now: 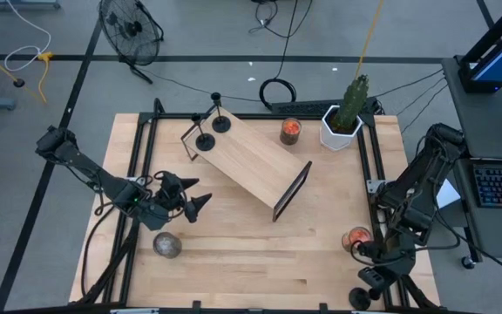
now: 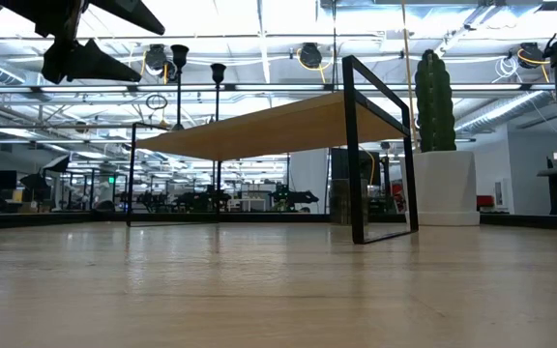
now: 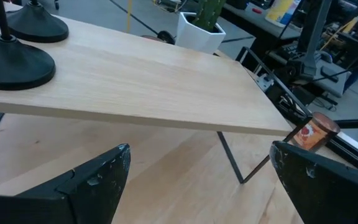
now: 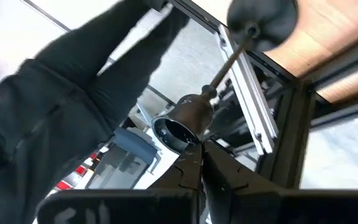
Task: Pick & Place candle stick holders
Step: Put the black candle holder on the shelf
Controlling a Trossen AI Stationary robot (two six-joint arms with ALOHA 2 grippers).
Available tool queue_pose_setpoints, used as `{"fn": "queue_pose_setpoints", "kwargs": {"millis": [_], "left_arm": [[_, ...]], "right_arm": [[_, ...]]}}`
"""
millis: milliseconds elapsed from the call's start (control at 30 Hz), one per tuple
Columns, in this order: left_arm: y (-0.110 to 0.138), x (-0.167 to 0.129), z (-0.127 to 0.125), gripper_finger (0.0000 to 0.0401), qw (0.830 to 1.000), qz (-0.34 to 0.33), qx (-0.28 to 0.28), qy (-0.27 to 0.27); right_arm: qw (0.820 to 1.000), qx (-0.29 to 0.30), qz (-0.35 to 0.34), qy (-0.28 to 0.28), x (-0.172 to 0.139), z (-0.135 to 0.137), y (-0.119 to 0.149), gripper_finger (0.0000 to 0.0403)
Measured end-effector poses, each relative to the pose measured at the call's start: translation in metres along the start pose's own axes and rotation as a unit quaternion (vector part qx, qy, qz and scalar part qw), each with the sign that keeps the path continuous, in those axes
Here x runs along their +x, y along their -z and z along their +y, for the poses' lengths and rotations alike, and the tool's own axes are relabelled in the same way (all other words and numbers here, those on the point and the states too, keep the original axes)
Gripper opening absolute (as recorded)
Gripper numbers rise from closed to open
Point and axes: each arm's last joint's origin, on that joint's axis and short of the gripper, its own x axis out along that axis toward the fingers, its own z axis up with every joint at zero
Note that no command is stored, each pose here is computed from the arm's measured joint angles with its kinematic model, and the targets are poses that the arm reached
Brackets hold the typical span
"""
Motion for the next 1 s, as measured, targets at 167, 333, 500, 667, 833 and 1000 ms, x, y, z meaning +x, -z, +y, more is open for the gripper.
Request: {"fn": "queue_pose_setpoints", "kwargs": {"millis": [167, 333, 500, 667, 833, 1000], "left_arm": [[0.0, 0.0, 0.0, 0.0392, 1.0, 0.0, 0.001, 0.0], [0.0, 0.0, 0.0, 0.0392, 1.0, 0.001, 0.001, 0.001], [0.0, 0.0, 0.0, 0.0392, 1.0, 0.001, 0.001, 0.001], [0.0, 0.0, 0.0, 0.0392, 1.0, 0.001, 0.001, 0.001], [0.0, 0.0, 0.0, 0.0392, 1.0, 0.001, 0.001, 0.0], [0.0, 0.0, 0.0, 0.0392, 1.0, 0.001, 0.001, 0.0]], "right_arm": [[1.0, -0.004, -0.007, -0.012, 0.0, 0.001, 0.0, 0.0009], [1.0, -0.002, -0.011, -0.007, 0.0, 0.0, -0.001, 0.004], [1.0, 0.002, -0.017, 0.003, 0.0, -0.002, -0.002, 0.0083], [0.999, 0.008, -0.026, 0.018, 0.0, -0.005, -0.004, 0.0099], [1.0, 0.01, -0.023, 0.016, 0.007, -0.009, -0.009, 0.0071], [1.0, 0.011, -0.016, 0.019, 0.011, -0.014, -0.014, 0.0015]]}}
